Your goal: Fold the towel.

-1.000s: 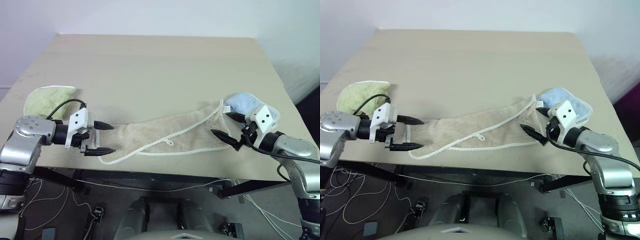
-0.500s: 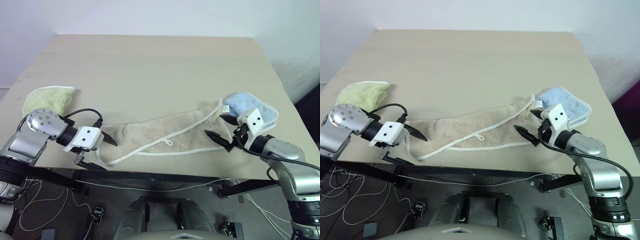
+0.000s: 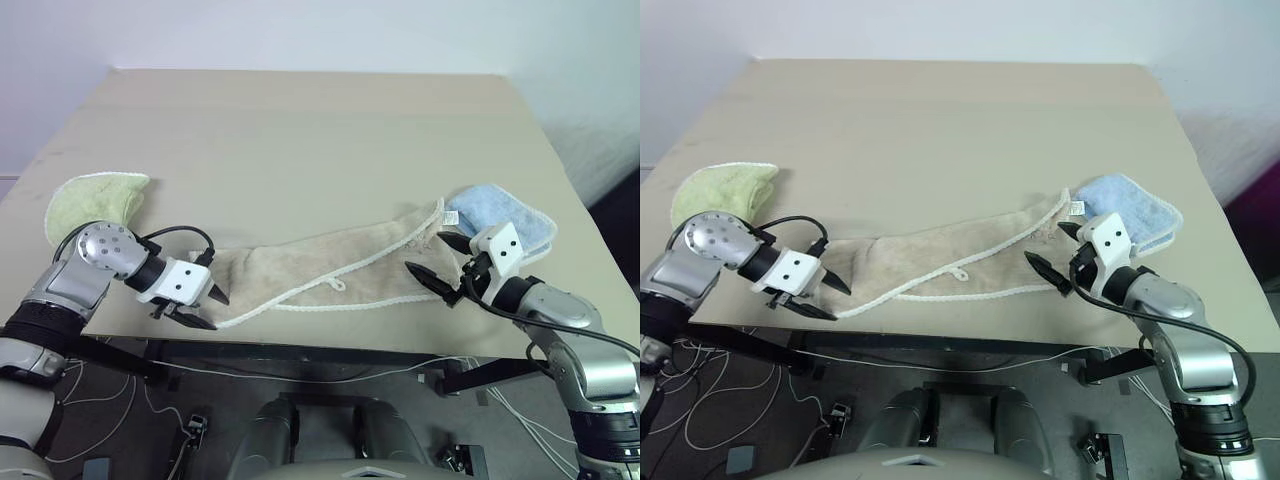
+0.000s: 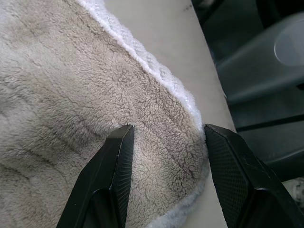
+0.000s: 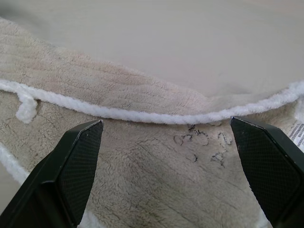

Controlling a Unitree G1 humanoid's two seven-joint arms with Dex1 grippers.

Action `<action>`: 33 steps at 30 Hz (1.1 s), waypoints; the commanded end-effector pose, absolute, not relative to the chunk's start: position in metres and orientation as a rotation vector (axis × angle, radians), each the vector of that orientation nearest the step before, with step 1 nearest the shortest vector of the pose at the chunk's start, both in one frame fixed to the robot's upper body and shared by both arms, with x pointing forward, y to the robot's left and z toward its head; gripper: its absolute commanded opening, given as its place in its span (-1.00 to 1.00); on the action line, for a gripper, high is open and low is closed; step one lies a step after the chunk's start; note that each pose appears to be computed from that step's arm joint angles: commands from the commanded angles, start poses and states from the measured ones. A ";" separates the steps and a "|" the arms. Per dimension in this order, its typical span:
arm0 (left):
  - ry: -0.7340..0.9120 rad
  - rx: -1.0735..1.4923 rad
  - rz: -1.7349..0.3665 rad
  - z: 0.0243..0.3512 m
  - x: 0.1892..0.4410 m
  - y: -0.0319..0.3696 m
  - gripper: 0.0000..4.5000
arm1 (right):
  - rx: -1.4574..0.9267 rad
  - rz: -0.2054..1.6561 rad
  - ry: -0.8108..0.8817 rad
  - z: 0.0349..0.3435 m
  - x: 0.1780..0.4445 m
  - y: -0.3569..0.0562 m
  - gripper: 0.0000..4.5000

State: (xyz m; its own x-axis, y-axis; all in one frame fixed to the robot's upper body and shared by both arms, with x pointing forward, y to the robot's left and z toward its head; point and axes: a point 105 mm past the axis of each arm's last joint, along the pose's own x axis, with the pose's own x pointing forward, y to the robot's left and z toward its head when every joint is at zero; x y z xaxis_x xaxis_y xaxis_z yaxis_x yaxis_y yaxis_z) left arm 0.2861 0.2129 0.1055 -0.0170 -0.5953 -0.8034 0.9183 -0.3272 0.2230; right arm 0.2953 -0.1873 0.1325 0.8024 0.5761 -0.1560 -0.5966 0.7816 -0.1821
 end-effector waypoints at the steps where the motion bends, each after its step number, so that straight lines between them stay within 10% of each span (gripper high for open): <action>1: 0.410 1.036 -1.571 0.117 0.291 0.218 0.07 | -0.234 0.643 0.022 0.147 0.292 -0.178 1.00; 10: 0.389 0.958 -1.562 0.119 0.283 0.215 -1.00 | -0.246 0.652 0.014 0.151 0.295 -0.177 1.00; 19: 0.333 0.877 -1.488 0.125 0.285 0.209 -1.00 | -0.390 0.619 -0.052 0.175 0.313 -0.186 1.00; 33: 0.300 0.842 -1.378 0.129 0.292 0.213 -1.00 | -1.227 0.622 -0.065 0.165 0.373 -0.219 1.00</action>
